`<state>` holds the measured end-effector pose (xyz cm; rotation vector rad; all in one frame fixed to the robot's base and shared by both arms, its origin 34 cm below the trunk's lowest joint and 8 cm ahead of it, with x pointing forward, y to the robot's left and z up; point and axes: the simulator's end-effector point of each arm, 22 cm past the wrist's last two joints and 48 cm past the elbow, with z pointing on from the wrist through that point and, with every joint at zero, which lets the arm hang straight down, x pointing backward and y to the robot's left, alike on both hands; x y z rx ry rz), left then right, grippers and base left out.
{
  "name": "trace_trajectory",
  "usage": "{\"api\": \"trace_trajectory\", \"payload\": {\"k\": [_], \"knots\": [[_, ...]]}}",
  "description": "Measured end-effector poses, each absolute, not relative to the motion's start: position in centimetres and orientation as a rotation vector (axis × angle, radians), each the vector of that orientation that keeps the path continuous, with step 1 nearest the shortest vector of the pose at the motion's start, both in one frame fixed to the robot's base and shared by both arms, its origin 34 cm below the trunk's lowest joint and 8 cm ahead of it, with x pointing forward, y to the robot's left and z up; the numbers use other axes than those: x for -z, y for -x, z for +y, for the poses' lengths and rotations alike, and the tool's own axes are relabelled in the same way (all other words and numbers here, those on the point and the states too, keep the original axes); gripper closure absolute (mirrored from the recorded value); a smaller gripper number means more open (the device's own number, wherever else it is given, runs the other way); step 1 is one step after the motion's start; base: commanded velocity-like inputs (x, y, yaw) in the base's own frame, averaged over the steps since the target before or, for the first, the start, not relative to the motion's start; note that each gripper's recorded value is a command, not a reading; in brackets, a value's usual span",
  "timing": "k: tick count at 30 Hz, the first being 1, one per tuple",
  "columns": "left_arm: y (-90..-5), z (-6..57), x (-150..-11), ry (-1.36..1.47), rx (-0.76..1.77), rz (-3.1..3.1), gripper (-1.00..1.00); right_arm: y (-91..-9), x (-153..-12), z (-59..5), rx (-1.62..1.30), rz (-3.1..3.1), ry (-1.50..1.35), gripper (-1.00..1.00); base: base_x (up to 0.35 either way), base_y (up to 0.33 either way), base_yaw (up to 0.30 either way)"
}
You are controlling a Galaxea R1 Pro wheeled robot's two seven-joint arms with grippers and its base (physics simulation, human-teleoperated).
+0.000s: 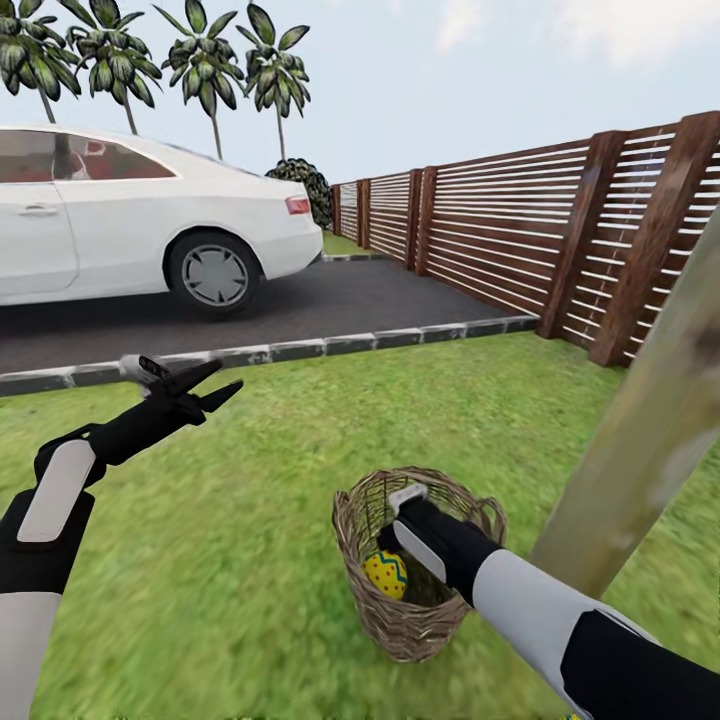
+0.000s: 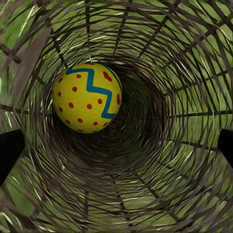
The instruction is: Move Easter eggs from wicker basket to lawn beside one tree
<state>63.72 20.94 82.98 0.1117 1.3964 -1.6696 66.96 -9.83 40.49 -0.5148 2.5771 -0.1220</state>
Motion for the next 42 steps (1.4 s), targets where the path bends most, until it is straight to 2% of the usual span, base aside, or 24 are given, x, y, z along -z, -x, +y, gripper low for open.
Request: {"api": "trace_trajectory", "payload": {"k": [15,27,42], "knots": [[-65.7,20.4,-79.2,-0.056,1.697,1.439,-1.0,-69.8,-41.0,-10.5,0.07,2.652,0.405,-1.0,0.0,0.0,0.0],[-67.1,20.2,-76.0,-0.004,1.718,1.476,-1.0,-70.0,-39.1,-13.7,0.101,2.83,0.32,-1.0,0.0,0.0,0.0],[-66.7,20.7,-72.5,0.057,1.726,1.523,-1.0,-69.9,-38.3,-11.1,-0.043,2.849,0.202,-1.0,0.0,0.0,0.0]]}}
